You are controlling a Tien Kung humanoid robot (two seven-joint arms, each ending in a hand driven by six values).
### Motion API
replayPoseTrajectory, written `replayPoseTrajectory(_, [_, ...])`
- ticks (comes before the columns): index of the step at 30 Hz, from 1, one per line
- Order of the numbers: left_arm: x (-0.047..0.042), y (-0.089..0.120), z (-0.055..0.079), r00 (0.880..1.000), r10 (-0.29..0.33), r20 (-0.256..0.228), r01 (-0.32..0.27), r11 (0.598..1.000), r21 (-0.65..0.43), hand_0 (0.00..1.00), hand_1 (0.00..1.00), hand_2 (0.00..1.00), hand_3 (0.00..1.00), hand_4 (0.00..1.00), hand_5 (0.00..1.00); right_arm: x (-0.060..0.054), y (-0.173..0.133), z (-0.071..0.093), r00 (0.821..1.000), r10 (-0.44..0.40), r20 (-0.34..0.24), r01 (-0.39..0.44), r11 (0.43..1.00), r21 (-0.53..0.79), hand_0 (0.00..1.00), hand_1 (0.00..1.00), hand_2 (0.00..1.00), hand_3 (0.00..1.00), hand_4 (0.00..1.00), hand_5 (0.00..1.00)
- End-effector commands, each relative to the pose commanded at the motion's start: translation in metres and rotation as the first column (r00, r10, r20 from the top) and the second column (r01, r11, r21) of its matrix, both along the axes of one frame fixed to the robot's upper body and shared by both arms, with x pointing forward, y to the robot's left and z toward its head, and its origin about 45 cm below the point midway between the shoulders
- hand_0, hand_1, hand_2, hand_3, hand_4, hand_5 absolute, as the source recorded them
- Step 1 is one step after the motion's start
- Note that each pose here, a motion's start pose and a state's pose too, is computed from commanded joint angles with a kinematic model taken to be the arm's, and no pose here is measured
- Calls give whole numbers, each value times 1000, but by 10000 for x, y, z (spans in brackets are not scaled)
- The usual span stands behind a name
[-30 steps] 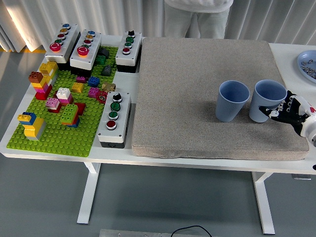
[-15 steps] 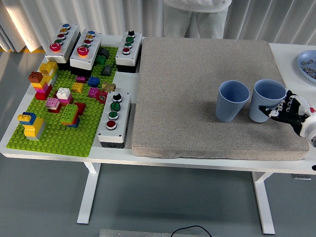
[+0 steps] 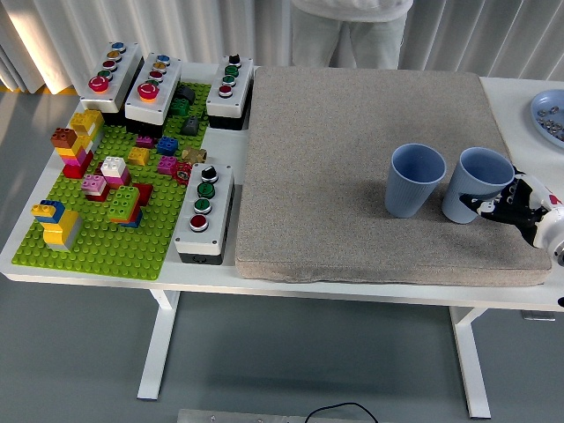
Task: Pick cup pour cup place
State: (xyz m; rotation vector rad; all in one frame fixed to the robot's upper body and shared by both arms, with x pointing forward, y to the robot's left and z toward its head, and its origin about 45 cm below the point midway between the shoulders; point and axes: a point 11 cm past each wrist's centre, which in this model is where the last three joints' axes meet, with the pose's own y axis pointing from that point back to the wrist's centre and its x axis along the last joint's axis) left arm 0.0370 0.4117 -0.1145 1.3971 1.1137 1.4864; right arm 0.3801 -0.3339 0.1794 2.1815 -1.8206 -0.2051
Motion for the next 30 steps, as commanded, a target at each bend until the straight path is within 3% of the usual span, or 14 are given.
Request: replayPoseTrajectory(30, [-7,0,-1,1000,2,-1,-2,1000,-1,722,770,823,662,507,946,-81,-28,15,999,31,-17,-31,999,-16,909,888,997,998,812,203])
